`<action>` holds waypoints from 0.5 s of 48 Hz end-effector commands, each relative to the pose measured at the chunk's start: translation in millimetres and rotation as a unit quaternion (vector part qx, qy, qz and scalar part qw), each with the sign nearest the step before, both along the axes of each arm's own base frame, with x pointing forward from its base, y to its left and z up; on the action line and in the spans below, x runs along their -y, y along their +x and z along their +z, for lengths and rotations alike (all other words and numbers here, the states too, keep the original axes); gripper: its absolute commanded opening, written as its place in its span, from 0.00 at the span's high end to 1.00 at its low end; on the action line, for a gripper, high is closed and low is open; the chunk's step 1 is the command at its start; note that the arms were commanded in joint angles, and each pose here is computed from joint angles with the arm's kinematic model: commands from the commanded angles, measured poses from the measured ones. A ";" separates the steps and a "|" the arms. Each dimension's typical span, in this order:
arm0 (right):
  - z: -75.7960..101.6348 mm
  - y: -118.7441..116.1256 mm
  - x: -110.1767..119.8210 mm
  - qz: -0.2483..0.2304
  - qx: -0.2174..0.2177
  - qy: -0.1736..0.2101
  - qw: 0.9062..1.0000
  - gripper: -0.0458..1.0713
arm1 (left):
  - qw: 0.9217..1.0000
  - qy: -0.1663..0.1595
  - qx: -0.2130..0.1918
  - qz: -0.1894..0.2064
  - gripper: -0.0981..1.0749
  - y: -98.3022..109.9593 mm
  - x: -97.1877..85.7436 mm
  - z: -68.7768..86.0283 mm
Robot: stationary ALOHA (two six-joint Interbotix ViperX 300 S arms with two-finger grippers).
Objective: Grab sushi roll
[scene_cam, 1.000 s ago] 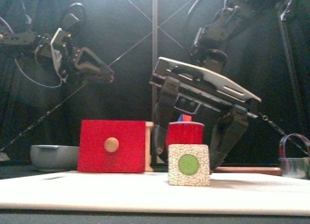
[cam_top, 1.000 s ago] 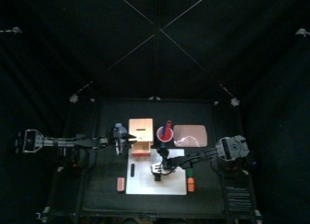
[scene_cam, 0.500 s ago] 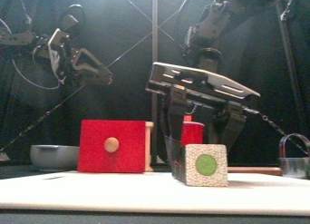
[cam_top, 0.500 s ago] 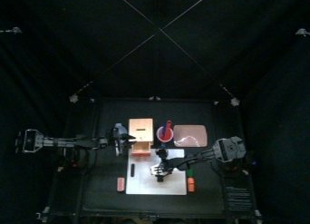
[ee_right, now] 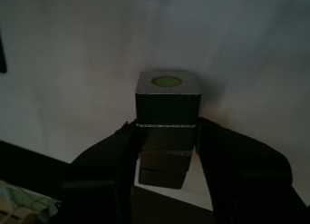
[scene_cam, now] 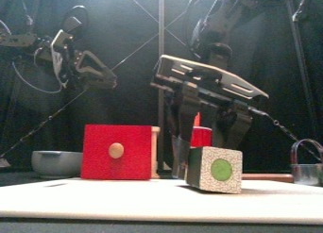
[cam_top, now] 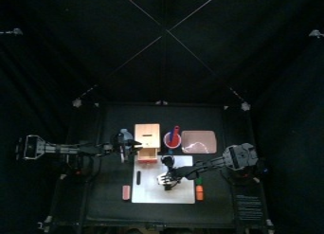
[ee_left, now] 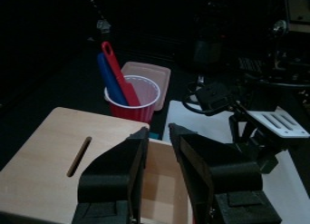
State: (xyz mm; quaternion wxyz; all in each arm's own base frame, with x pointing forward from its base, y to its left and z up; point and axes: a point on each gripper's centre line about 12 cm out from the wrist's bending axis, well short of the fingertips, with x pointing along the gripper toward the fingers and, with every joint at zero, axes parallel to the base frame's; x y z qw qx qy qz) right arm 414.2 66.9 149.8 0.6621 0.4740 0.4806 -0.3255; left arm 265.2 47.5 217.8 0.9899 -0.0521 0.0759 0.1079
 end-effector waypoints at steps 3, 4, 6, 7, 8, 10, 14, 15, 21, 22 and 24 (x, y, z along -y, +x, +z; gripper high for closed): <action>43.7 -5.7 5.6 0.033 0.038 -0.004 0.999 0.32 | 1.000 0.003 0.015 0.000 0.33 3.2 -0.3 8.1; 46.0 -6.5 7.2 0.038 0.038 -0.005 0.999 0.32 | 1.000 0.003 0.015 0.000 0.33 3.2 -0.3 8.1; 51.1 -8.2 11.4 0.049 0.037 -0.007 0.998 0.32 | 1.000 0.003 0.016 0.000 0.33 3.5 -0.3 8.6; 54.5 -9.4 14.6 0.059 0.035 -0.009 0.998 0.33 | 1.000 0.002 0.017 0.001 0.33 3.8 -0.5 9.2; 55.7 -10.3 16.8 0.067 0.031 -0.012 0.997 0.33 | 1.000 0.002 0.018 0.001 0.33 4.1 -0.5 9.7; 59.1 -11.6 22.0 0.080 0.025 -0.015 0.996 0.33 | 1.000 0.001 0.018 0.002 0.33 4.3 -0.8 10.1; 65.0 -11.5 34.4 0.108 0.016 -0.021 0.994 0.33 | 1.000 -0.003 0.019 0.006 0.33 4.1 -1.8 10.2; 66.1 -11.5 37.5 0.114 0.013 -0.022 0.993 0.33 | 1.000 -0.004 0.019 0.007 0.33 4.0 -2.3 10.2; 82.7 -4.0 60.3 0.158 0.024 -0.036 0.986 0.33 | 1.000 -0.005 0.021 0.009 0.33 3.7 -2.5 11.0; 85.9 -2.1 64.2 0.163 0.027 -0.038 0.986 0.33 | 1.000 -0.005 0.019 0.008 0.33 3.8 -2.5 10.4; 90.6 2.1 71.3 0.172 0.032 -0.041 0.984 0.33 | 1.000 -0.004 0.022 0.010 0.33 3.2 -3.3 11.8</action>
